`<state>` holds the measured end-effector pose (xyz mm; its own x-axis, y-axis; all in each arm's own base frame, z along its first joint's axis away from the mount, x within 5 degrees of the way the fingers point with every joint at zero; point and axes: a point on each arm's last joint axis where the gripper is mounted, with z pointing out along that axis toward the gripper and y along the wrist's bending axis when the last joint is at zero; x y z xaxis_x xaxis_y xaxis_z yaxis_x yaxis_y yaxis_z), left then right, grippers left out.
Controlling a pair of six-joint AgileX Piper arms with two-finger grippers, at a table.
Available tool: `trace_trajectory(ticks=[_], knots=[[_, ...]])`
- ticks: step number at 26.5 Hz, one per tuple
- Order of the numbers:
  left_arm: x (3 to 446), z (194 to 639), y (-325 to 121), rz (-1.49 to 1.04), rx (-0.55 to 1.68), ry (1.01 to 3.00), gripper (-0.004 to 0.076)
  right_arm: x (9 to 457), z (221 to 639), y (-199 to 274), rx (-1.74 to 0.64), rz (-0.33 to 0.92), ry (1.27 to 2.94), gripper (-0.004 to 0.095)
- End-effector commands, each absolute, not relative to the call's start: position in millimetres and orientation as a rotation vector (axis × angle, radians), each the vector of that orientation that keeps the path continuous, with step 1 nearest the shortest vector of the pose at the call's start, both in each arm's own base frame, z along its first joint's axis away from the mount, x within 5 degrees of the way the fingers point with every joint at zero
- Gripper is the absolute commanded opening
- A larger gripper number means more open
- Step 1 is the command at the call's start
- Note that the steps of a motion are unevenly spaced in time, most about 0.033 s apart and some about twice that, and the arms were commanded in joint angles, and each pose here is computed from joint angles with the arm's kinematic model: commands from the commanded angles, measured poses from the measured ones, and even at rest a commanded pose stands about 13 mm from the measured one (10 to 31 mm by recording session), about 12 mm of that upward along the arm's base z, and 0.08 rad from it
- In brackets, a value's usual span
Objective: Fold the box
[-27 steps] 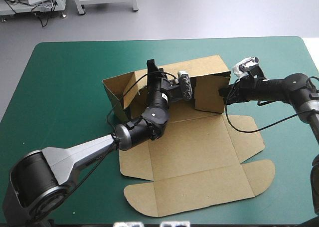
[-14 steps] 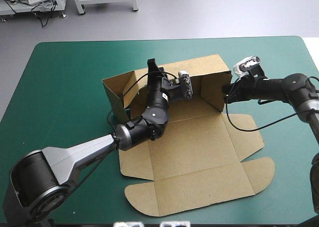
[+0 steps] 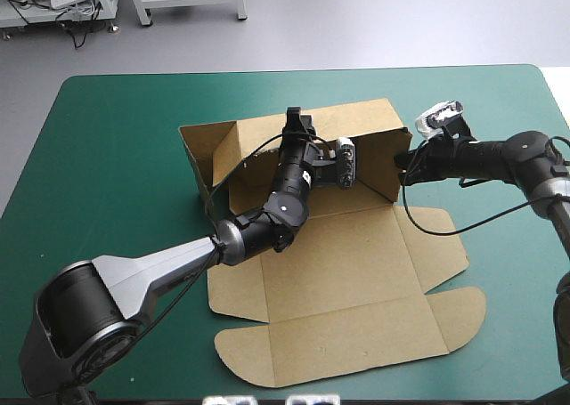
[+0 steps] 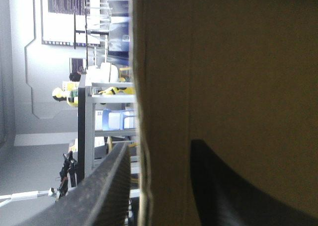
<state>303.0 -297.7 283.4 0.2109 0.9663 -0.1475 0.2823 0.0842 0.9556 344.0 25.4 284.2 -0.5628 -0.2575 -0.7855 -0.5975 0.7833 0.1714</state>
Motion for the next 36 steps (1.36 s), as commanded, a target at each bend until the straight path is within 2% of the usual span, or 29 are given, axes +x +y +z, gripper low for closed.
trace_trajectory(ticks=[1,9,14,16,17,18,21,26,31,36], knots=[[287.8,322.5,-309.2,0.776,1.335,1.134,0.0300,339.5,306.5,29.2,-0.615,0.579,2.100,0.0001],[247.7,337.9,-339.2,0.680,1.217,1.134,0.0293,339.9,306.5,28.8,-0.587,0.586,2.108,0.0001],[218.8,342.9,-350.8,0.707,1.155,1.129,0.0293,340.1,306.5,28.6,-0.561,0.596,2.117,0.0001],[212.3,348.4,-348.6,0.703,1.090,1.156,0.0209,340.0,306.5,28.7,-0.548,0.606,2.123,0.0000],[210.3,356.2,-344.1,0.671,1.062,1.174,0.0074,340.0,306.5,28.7,-0.545,0.607,2.124,0.0000],[208.3,363.0,-340.9,0.633,1.041,1.182,-0.0008,339.8,306.5,28.8,-0.546,0.609,2.124,0.0000],[198.6,387.0,-329.6,0.419,0.995,1.228,0.0017,339.8,306.5,28.8,-0.542,0.612,2.126,0.0001],[188.7,435.2,-294.6,-0.015,0.956,1.256,0.0017,340.1,306.6,28.6,-0.535,0.610,2.127,0.0000],[204.4,469.9,-237.5,-0.176,0.750,1.332,0.0017,339.8,306.5,28.8,-0.531,0.618,2.130,0.0000],[233.3,490.7,-163.9,-0.268,0.424,1.439,0.0017,339.2,306.4,29.4,-0.525,0.633,2.136,0.0001]])
